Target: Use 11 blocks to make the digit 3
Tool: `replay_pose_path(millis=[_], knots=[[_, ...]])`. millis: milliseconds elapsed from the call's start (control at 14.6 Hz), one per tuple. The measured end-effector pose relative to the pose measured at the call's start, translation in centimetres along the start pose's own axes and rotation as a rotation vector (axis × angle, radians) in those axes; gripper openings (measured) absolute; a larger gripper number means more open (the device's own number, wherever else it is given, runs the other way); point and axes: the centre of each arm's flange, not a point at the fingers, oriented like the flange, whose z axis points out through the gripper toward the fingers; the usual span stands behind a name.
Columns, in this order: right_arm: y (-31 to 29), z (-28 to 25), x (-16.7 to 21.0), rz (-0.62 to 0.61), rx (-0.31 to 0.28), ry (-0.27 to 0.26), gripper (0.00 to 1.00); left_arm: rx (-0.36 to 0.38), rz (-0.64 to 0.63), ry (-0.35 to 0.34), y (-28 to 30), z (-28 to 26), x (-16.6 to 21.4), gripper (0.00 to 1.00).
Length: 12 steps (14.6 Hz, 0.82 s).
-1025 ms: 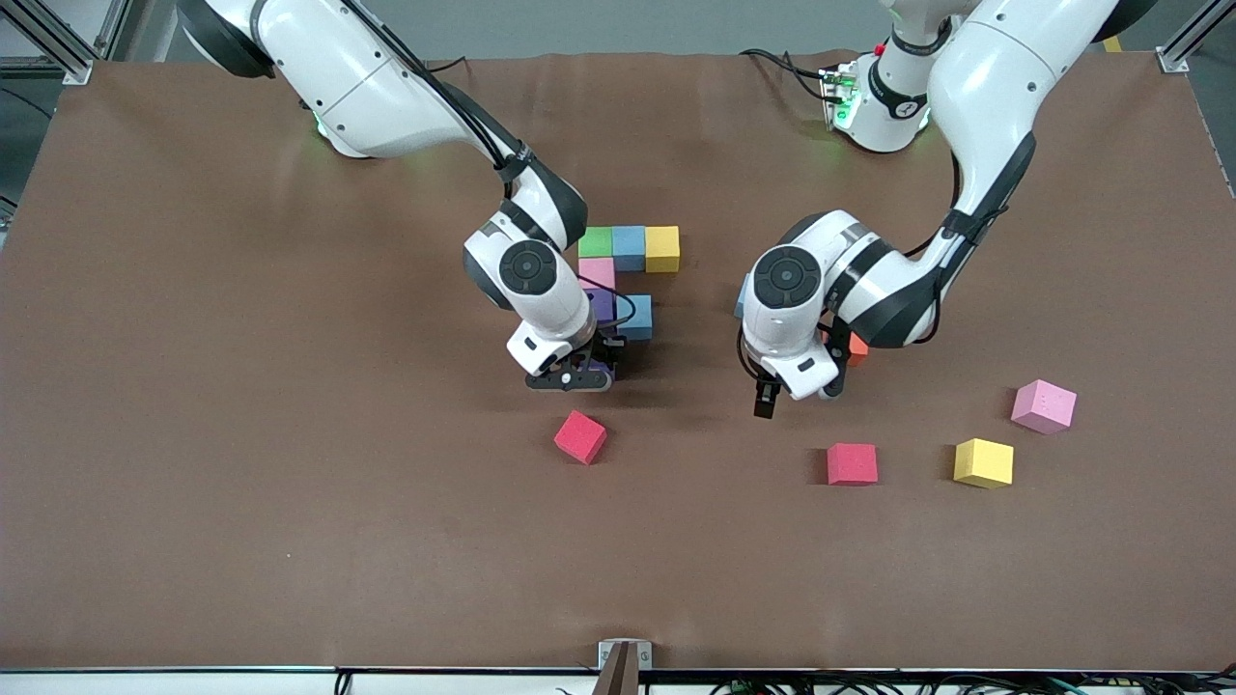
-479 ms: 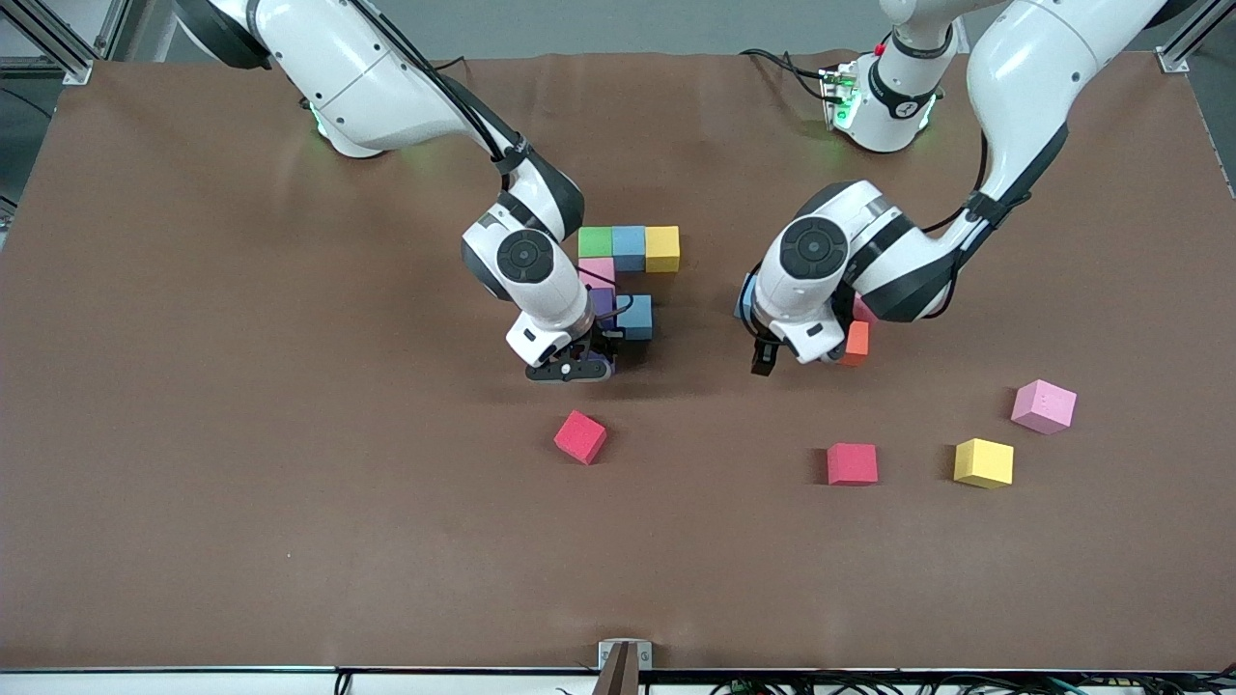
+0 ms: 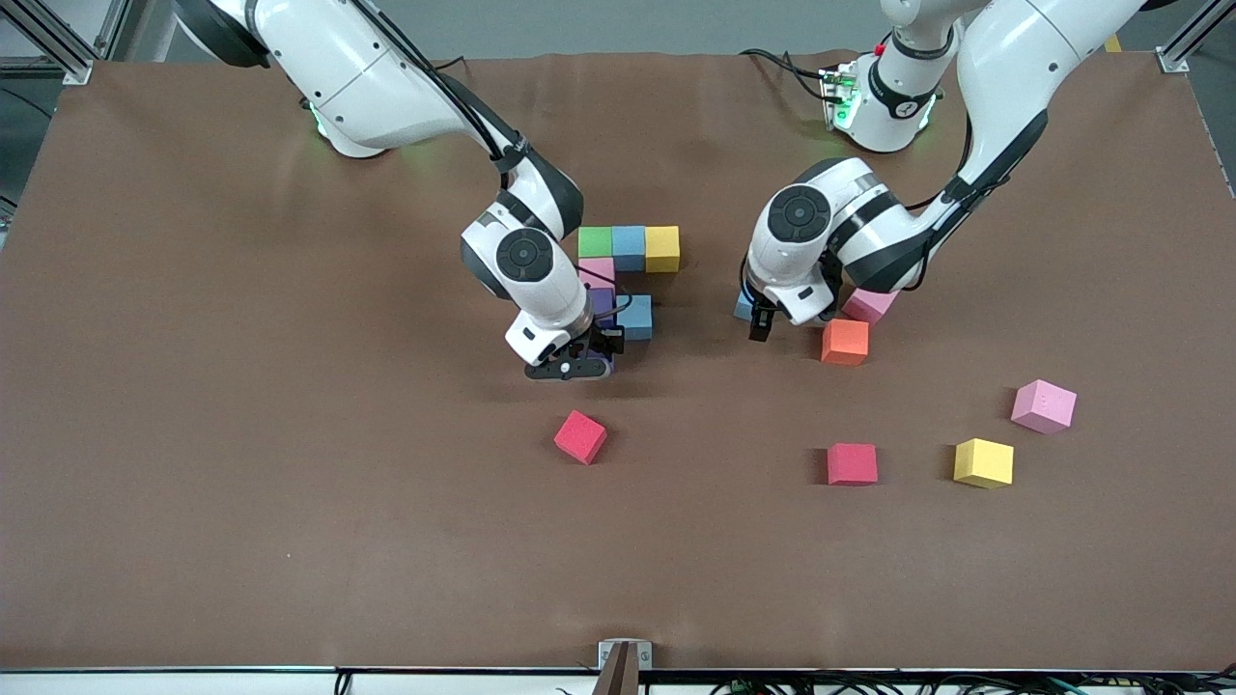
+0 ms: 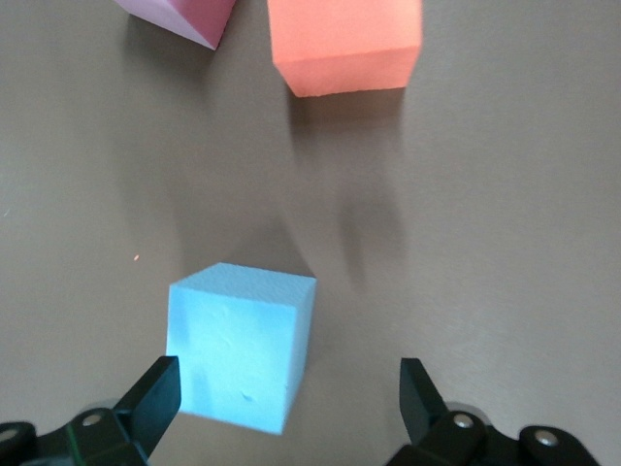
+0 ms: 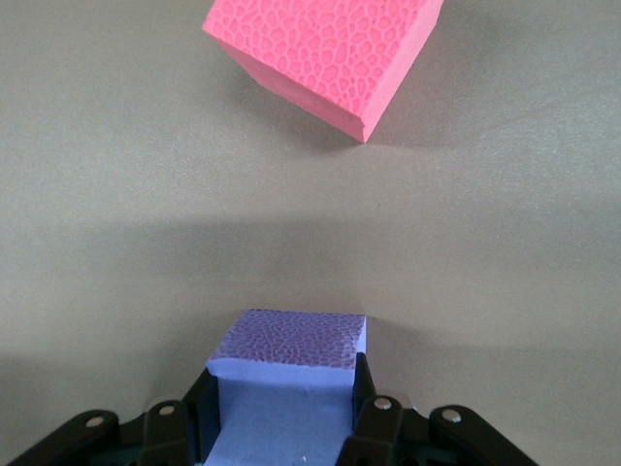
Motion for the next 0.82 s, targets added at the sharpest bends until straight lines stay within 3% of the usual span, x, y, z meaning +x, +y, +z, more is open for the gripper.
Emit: replay_pose_path(millis=[615,684,820], knots=[[0.0,0.0,-0.1,-0.001,-0.003,-0.003,0.53,-0.002,0.092,0.020,-3.3,3.3,-0.2,0.98],[0.0,0.0,-0.1,-0.001,-0.004,-0.004,0.53,-0.008,0.091,0.015,-3.2,3.3,-0.2,0.95],[0.0,0.0,-0.2,-0.002,-0.005,-0.006,0.53,-0.017,0.081,0.004,-2.9,3.4,0.2,0.75]])
